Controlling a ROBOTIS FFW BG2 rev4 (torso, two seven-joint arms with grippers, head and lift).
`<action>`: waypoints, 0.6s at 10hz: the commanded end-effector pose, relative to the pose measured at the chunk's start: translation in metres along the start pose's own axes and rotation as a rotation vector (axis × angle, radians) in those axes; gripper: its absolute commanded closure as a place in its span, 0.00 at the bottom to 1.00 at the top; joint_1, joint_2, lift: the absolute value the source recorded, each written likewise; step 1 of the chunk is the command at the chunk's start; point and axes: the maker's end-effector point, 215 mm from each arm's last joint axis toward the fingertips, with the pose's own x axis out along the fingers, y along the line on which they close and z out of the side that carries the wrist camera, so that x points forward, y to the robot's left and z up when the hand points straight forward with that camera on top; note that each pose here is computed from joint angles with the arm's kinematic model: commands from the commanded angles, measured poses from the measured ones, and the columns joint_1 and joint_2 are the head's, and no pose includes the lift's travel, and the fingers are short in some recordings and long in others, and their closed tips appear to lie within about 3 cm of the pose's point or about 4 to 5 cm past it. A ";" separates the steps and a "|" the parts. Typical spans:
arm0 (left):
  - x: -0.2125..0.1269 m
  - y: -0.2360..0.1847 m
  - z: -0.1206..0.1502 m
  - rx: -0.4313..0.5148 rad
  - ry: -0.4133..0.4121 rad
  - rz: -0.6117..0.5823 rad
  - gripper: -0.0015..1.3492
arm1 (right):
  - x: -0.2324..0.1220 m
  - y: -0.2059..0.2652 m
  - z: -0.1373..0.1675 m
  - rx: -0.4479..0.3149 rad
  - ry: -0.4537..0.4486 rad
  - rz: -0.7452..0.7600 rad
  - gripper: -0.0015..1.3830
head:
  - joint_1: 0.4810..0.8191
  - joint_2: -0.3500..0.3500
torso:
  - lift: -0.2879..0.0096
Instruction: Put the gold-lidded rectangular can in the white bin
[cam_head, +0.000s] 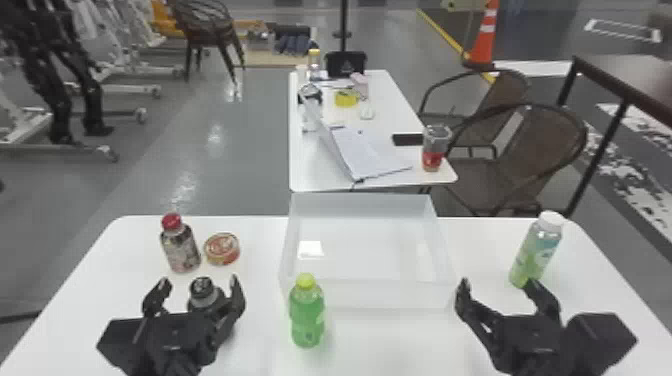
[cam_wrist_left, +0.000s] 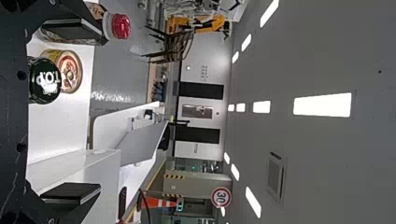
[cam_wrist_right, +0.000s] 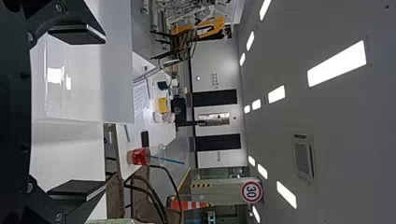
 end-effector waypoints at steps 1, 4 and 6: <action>0.000 0.000 0.000 0.000 0.000 -0.001 0.11 | 0.000 0.000 0.000 0.000 -0.001 -0.002 0.14 | 0.20 0.50 | 0.63; -0.001 -0.002 -0.002 0.005 0.007 -0.006 0.11 | -0.001 -0.003 0.001 -0.008 0.000 -0.015 0.13 | 0.20 0.50 | 0.63; -0.001 -0.002 -0.002 0.003 0.005 -0.006 0.11 | -0.001 -0.003 0.002 -0.009 -0.003 -0.016 0.14 | 0.20 0.50 | 0.63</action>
